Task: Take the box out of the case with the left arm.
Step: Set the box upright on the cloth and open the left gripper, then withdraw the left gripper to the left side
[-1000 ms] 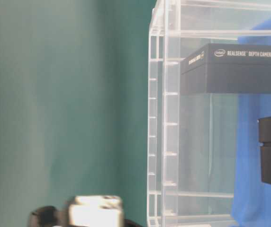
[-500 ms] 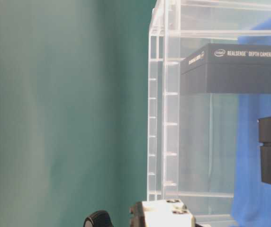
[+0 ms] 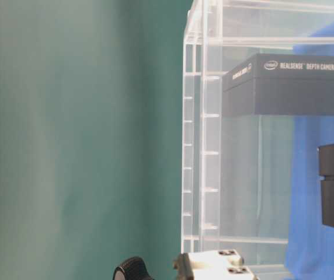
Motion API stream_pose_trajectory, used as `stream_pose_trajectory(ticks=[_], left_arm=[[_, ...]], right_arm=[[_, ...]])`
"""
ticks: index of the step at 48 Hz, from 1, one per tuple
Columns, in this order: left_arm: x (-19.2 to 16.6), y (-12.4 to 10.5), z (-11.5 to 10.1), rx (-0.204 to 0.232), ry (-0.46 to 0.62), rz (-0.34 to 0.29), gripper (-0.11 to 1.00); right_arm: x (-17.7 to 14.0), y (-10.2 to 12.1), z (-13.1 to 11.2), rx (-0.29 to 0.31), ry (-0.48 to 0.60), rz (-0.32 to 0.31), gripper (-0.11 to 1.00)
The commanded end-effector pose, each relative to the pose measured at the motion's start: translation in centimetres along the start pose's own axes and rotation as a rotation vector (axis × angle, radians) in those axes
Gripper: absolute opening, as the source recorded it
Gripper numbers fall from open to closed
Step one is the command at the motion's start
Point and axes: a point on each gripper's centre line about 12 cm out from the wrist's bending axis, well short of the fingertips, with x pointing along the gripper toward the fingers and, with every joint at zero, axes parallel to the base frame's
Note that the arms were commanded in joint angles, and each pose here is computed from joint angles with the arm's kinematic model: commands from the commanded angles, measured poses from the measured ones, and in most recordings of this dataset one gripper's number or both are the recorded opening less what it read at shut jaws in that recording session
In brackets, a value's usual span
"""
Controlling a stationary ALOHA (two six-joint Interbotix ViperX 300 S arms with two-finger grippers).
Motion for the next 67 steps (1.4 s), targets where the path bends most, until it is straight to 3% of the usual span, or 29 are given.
stream_pose_trajectory(ticks=[1,7,12,15,26,40,50,67], left_arm=[[-1.4,-0.3,-0.1,-0.002,0.015,-0.044,0.63],[-1.5,-0.4,-0.1,-0.004,0.014,-0.045,0.64],[-1.4,-0.3,0.0,-0.008,0.015,-0.044,0.84],[-1.5,-0.3,0.0,-0.011,0.015,-0.045,0.91],[-1.6,-0.6,0.5,-0.025,0.015,-0.052,0.89],[-3.6,-1.3,0.5,-0.037,0.039,-0.115,0.89],[-7.4,-1.9,1.2,-0.059,0.046,-0.158,0.89],[-15.1,-1.4,2.9,-0.091,0.007,-0.12,0.89]], right_arm=[[-0.3,-0.1,0.2,0.003,-0.012,-0.001,0.01],[-0.3,-0.1,0.2,0.003,-0.014,-0.001,0.01],[-0.2,0.0,0.2,0.003,-0.011,-0.002,0.01],[-0.3,-0.1,0.2,0.003,-0.016,-0.001,0.01],[-0.3,-0.1,0.2,0.001,-0.016,-0.001,0.01],[-0.3,-0.1,0.2,0.001,-0.017,-0.001,0.01],[-0.2,0.0,0.2,-0.001,-0.011,-0.002,0.01],[-0.3,-0.2,0.3,0.001,-0.017,-0.015,0.01]])
